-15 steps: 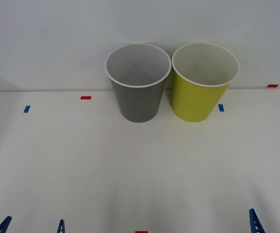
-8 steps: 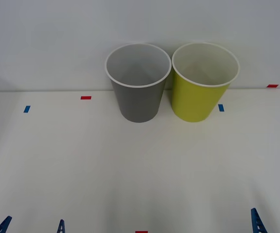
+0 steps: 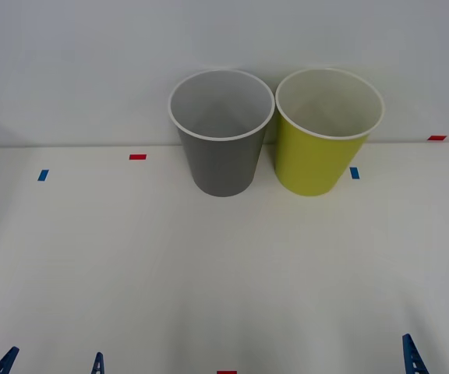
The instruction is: Put cans in the gray bin and PET bottles in the light green bin.
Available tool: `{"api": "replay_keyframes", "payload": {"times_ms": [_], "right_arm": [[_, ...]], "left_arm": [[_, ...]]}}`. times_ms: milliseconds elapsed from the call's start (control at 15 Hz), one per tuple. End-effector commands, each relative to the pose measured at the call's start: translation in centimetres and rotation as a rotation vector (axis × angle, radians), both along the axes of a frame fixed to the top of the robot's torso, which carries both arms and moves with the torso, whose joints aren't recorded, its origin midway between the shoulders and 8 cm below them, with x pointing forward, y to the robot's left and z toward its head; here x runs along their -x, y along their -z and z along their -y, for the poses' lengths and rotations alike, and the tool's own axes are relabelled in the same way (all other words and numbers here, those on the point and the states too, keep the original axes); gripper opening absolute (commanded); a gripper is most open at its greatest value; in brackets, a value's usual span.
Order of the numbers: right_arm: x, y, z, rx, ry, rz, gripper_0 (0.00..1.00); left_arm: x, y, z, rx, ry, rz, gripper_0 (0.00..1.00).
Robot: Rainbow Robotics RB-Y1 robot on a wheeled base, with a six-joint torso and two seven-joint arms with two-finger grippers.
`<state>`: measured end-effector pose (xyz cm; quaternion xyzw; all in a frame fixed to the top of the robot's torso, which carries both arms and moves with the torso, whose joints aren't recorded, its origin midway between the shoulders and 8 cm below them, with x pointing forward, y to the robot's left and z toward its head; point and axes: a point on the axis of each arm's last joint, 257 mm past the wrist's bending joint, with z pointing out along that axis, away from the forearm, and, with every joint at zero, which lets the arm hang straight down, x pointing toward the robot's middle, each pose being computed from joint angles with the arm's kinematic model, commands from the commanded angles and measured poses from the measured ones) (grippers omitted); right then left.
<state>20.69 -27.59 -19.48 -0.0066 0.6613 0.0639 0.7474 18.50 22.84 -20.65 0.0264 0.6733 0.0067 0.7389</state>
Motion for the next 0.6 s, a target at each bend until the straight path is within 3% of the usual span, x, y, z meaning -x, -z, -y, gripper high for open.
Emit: {"api": "replay_keyframes", "payload": {"times_ms": [67,600], "right_arm": [[0.00,0.00,0.00,0.000,0.000,0.000,1.00],[0.00,0.00,0.00,0.000,0.000,0.000,1.00]], "left_arm": [[0.00,0.00,0.00,0.000,0.000,0.000,1.00],[0.00,0.00,0.00,0.000,0.000,0.000,1.00]]}}
